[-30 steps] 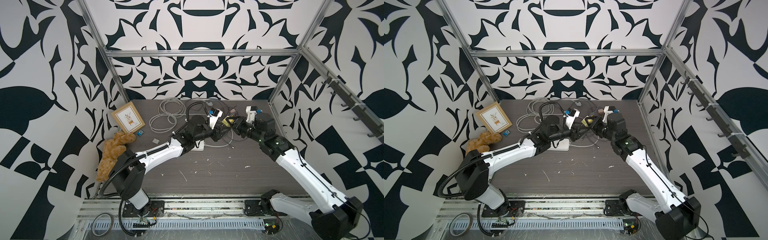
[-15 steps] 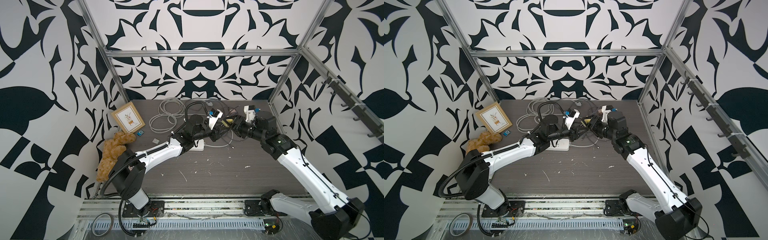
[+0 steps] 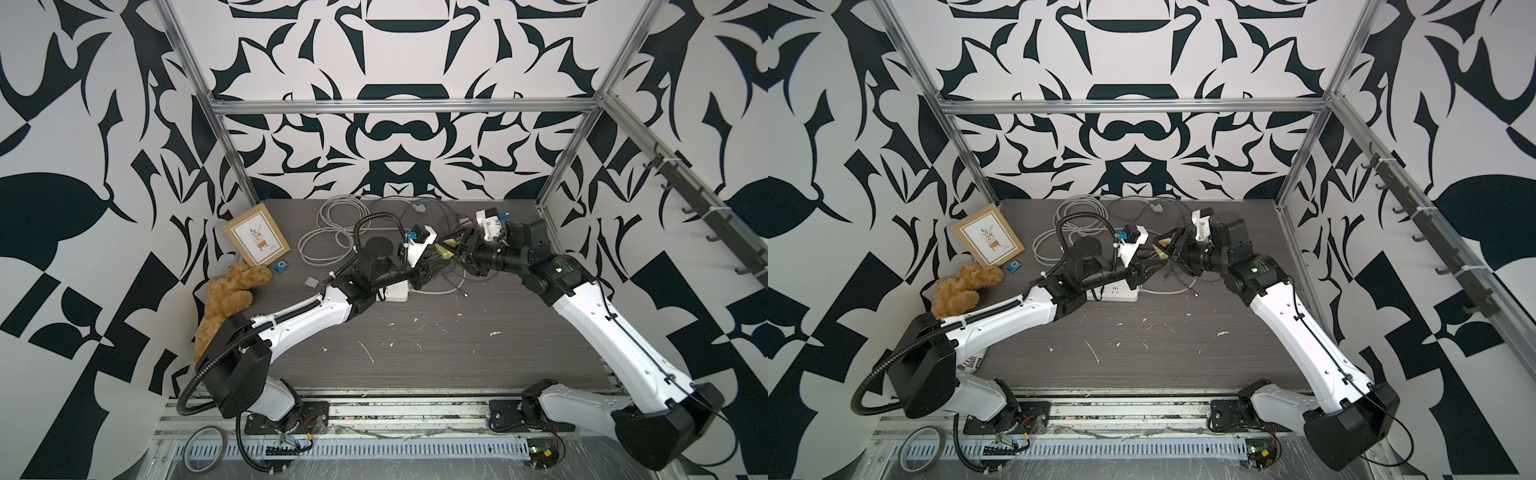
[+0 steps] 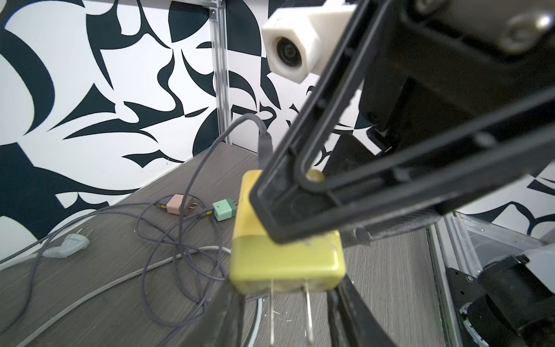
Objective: Charge mp3
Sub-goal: Pick up the plug from the center of the board.
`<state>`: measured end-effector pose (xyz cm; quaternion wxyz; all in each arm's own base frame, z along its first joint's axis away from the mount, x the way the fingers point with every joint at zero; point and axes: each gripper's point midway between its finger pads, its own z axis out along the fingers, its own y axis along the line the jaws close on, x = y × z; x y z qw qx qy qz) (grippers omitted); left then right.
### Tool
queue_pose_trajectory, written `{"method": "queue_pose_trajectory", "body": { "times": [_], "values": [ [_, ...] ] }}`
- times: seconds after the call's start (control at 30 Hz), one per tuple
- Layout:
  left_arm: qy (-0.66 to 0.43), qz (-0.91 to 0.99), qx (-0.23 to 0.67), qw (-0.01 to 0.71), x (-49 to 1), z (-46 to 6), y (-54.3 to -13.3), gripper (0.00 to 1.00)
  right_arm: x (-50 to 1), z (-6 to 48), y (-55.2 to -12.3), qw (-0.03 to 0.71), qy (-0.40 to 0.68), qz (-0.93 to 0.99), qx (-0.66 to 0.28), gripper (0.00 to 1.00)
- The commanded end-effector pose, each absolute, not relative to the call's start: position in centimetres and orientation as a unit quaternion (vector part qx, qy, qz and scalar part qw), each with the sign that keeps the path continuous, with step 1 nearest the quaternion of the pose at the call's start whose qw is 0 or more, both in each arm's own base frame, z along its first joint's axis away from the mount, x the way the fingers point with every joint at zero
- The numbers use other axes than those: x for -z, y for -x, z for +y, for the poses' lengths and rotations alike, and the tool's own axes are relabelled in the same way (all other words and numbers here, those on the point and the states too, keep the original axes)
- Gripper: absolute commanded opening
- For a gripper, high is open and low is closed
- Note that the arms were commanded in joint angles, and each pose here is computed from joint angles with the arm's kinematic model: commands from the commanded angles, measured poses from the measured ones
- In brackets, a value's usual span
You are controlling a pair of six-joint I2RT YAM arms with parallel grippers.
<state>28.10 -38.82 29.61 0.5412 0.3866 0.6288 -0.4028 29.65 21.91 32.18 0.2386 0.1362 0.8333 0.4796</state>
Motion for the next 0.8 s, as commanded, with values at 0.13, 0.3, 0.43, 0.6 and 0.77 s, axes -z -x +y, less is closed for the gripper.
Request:
{"method": "queue_pose_trajectory", "body": {
  "times": [0.13, 0.3, 0.43, 0.6, 0.77],
  "values": [
    [-0.392, 0.596, 0.423, 0.559, -31.7, -38.6, -27.1, 0.15, -33.7, 22.4, -30.0, 0.244, -0.128, 0.820, -0.501, 0.25],
    [-0.392, 0.594, 0.431, 0.555, -31.3, -38.6, -26.8, 0.17, -33.6, 22.3, -30.2, 0.246, -0.136, 0.819, -0.500, 0.12],
    [-0.384, 0.601, 0.436, 0.549, -31.0, -38.6, -26.8, 0.66, -33.3, 22.0, -30.1, 0.251, -0.137, 0.819, -0.497, 0.09],
    [-0.370, 0.609, 0.435, 0.550, -31.4, -38.8, -27.4, 0.89, -33.5, 22.0, -30.0, 0.264, -0.131, 0.812, -0.504, 0.04],
    [-0.355, 0.620, 0.431, 0.551, -31.6, -39.2, -28.5, 0.88, -33.7, 22.1, -29.7, 0.265, -0.125, 0.808, -0.511, 0.02]
  ]
}}
